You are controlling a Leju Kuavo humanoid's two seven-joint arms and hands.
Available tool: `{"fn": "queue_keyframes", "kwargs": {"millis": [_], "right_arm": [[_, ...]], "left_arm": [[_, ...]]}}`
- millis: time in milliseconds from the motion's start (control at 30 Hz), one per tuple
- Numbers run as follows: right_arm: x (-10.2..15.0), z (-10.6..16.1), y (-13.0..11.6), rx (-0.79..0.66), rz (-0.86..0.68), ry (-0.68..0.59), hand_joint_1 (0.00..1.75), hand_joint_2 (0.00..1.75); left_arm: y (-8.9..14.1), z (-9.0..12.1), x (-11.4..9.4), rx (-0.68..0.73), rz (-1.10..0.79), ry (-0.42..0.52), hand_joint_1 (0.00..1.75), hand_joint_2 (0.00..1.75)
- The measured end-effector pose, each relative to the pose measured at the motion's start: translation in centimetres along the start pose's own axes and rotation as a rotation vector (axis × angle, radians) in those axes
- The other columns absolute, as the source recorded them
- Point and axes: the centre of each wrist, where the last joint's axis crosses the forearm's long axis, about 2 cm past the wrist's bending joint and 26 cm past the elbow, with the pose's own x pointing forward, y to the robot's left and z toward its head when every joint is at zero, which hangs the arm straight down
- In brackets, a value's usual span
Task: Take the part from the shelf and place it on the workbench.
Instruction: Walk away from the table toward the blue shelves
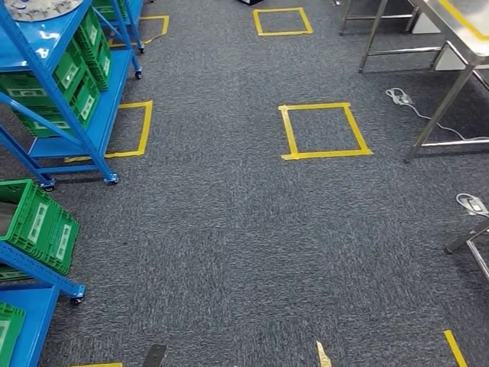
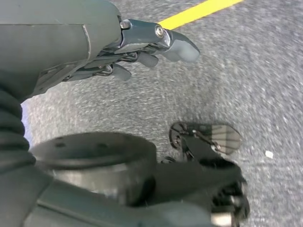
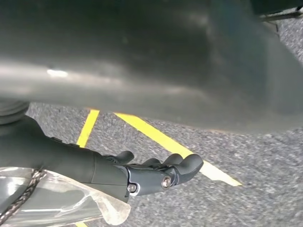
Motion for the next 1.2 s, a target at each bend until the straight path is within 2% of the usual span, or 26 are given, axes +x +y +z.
{"fn": "queue_keyframes", "kwargs": {"millis": [367, 533, 733, 867, 1067, 1200], "right_arm": [[-0.3, 0.0, -0.2, -0.003, 0.0, 0.006, 0.0, 0.0], [-0.5, 0.0, -0.3, -0.006, -0.023, 0.013, 0.0, 0.0], [-1.3, 0.2, -0.3, -0.033, -0.091, 0.047, 0.0, 0.0], [-1.3, 0.2, -0.3, -0.036, -0.111, 0.083, 0.0, 0.0], [-0.8, 0.1, -0.3, -0.056, -0.104, 0.05, 0.0, 0.0], [-0.7, 0.2, -0.1, -0.017, -0.071, 0.088, 0.0, 0.0]], "left_arm": [[0.5, -0.2, 0.1, 0.017, -0.004, 0.008, 0.0, 0.0], [0.2, 0.0, -0.1, 0.043, -0.031, 0.058, 0.0, 0.0], [-1.2, 0.4, 0.4, 0.02, -0.105, -0.047, 0.0, 0.0], [-1.1, 0.4, 0.4, 0.039, -0.126, -0.005, 0.0, 0.0], [-1.3, 0.4, 0.5, 0.044, -0.09, -0.032, 0.0, 0.0], [-1.4, 0.4, 0.7, 0.059, -0.067, -0.015, 0.0, 0.0]]}}
